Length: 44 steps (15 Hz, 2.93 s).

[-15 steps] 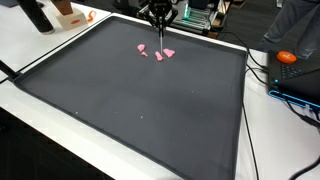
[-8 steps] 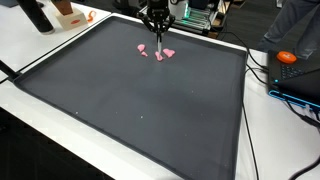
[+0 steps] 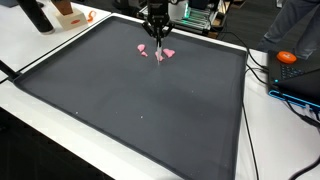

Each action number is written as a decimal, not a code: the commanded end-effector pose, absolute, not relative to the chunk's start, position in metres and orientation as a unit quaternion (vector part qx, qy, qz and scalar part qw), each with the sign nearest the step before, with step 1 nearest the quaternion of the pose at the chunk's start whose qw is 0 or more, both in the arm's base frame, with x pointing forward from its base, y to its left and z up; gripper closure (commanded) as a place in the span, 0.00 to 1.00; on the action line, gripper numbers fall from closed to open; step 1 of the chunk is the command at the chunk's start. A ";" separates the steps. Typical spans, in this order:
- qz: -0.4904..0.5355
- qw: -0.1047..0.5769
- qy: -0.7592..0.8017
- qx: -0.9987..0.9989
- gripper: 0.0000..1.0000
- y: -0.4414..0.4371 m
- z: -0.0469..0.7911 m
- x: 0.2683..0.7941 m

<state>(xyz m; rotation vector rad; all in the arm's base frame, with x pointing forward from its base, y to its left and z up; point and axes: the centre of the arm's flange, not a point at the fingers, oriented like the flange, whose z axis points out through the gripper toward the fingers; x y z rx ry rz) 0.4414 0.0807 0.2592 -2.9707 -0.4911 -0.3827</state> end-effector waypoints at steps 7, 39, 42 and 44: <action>-0.076 0.025 -0.168 -0.982 0.99 0.071 0.239 0.428; -0.121 0.032 -0.260 -0.957 0.99 0.111 0.236 0.480; -0.123 0.033 -0.263 -0.956 0.99 0.115 0.238 0.487; -0.119 0.033 -0.259 -0.958 0.99 0.115 0.239 0.491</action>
